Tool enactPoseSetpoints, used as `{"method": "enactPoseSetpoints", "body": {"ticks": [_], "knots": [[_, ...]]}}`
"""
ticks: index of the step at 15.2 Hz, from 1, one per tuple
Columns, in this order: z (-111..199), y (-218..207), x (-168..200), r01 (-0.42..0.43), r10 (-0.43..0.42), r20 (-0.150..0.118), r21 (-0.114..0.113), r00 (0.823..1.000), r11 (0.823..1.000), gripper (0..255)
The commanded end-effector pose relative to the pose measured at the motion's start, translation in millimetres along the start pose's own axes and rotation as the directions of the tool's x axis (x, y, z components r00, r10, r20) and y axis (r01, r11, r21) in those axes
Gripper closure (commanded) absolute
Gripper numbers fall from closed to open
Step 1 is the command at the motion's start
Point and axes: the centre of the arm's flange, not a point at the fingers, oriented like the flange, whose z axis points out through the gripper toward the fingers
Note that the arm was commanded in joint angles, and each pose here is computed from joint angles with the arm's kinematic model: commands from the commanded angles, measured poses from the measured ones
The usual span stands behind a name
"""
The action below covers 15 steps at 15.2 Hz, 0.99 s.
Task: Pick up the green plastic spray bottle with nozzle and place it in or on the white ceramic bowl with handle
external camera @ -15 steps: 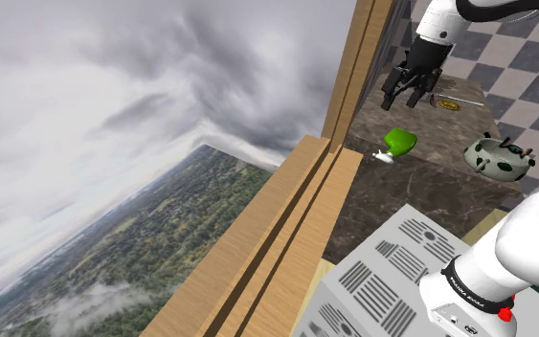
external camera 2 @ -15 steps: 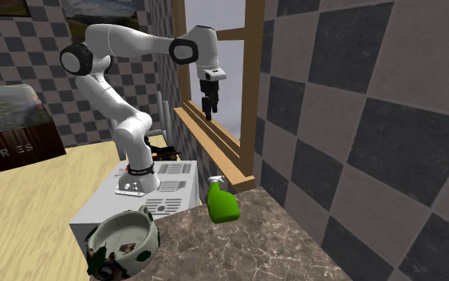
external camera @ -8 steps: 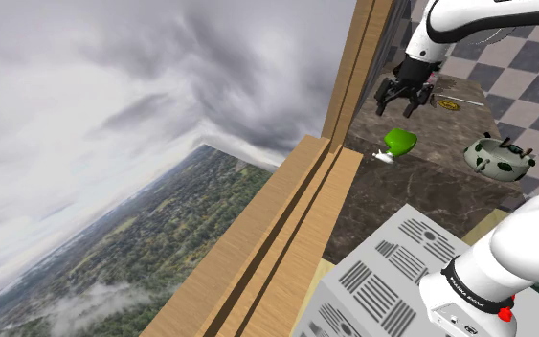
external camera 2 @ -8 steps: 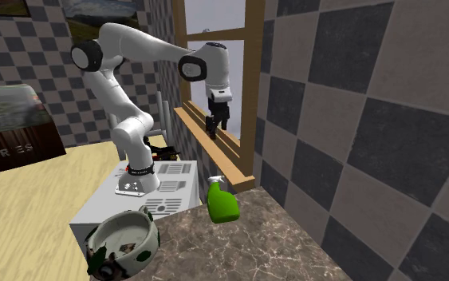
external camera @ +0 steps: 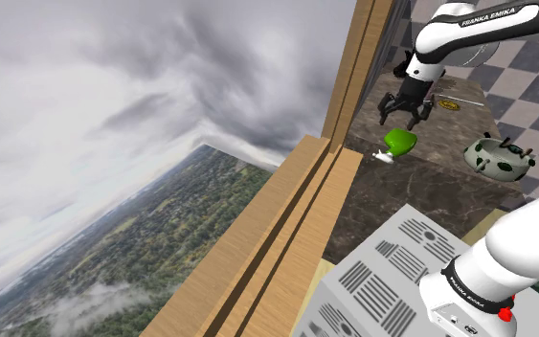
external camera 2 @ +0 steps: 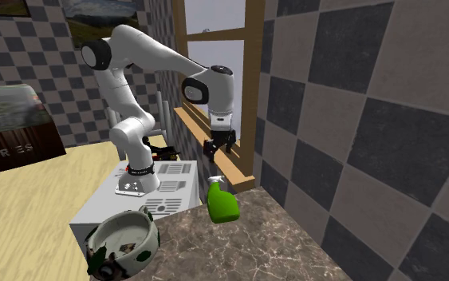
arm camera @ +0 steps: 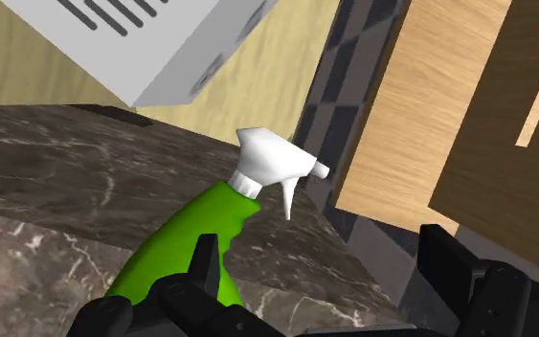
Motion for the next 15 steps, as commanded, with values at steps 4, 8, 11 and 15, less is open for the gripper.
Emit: {"method": "enactPoseSetpoints", "body": {"ticks": [4,8,11,15], "knots": [[41,44,36,-0.185,0.185,0.032,0.002,0.982,0.983,0],[72,83,57,-0.325,0.324,0.057,0.000,0.944,0.946,0],[88,83,56,-0.325,0.324,0.057,0.000,0.944,0.946,0],[109,82,55,-0.325,0.324,0.057,0.000,0.944,0.946,0]]}}
